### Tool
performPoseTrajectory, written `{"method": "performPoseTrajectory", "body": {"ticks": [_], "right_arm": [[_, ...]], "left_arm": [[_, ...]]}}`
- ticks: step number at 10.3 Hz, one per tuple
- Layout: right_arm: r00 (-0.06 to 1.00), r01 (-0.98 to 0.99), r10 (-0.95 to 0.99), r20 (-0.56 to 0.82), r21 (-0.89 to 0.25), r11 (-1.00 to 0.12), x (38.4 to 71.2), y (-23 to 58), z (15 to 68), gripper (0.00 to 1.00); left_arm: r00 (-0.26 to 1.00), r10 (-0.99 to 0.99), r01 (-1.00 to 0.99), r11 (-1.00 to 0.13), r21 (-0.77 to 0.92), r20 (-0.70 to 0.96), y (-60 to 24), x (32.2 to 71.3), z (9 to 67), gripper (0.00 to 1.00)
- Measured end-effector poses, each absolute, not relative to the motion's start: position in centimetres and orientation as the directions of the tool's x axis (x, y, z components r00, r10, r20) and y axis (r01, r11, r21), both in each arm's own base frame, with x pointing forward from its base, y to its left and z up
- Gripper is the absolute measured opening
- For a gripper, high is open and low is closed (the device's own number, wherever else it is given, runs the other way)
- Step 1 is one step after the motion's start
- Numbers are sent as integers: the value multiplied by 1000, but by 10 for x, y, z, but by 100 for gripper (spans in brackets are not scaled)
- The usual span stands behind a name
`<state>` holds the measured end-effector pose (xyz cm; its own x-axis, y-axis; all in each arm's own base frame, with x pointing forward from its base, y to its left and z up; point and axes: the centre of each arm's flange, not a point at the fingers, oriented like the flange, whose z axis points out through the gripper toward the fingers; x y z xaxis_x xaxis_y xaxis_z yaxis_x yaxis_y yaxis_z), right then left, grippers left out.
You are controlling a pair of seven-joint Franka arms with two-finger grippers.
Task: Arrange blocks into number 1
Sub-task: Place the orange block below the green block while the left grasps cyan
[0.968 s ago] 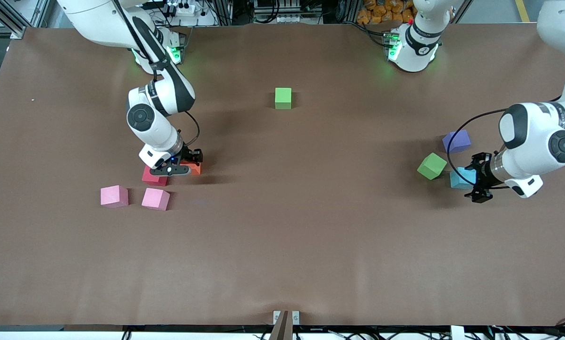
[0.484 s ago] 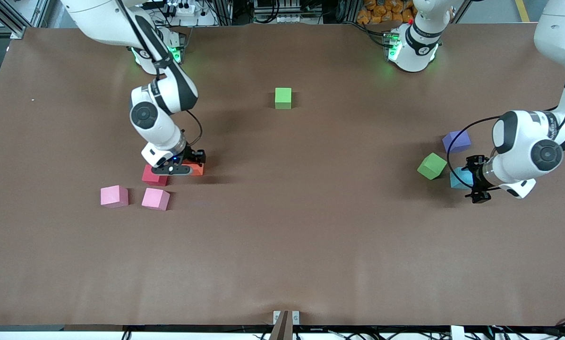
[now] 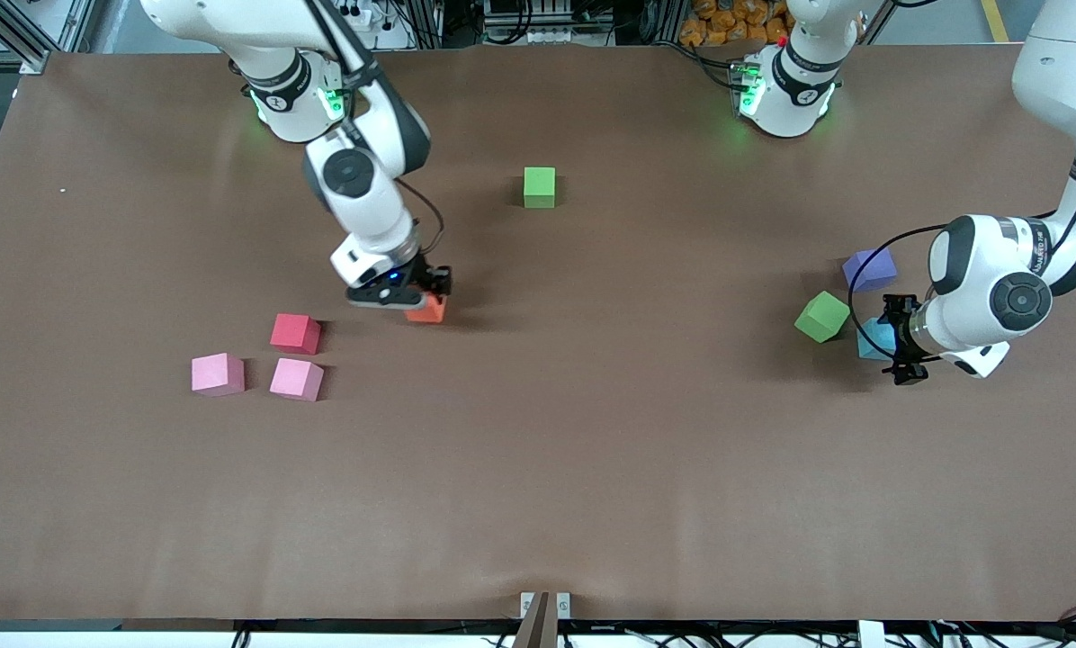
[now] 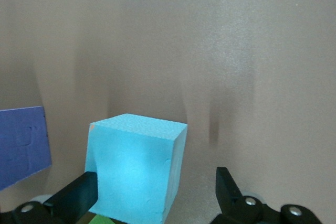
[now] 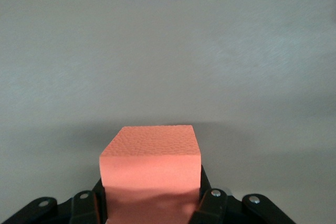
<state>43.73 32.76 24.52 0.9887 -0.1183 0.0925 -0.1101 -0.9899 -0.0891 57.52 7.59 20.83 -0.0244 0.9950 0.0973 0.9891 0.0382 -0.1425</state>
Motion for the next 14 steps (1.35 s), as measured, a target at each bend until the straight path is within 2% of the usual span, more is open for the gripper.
{"method": "performPoseTrajectory", "body": {"ticks": [6,9,14], "right_arm": [[991,-119,-121,55,-38,-992,378,431,248,63],[988,-135,-137,74,-27,-990,362,479,226,63],[991,-107,-108,80,-17,-994,349,496,216,63]], "left_arm": [[-23,992,986,42,-161,123,82,576,223,100],[-21,992,985,42,-170,122,82,574,221,100],[-20,994,987,37,-157,107,80,575,212,100]]}}
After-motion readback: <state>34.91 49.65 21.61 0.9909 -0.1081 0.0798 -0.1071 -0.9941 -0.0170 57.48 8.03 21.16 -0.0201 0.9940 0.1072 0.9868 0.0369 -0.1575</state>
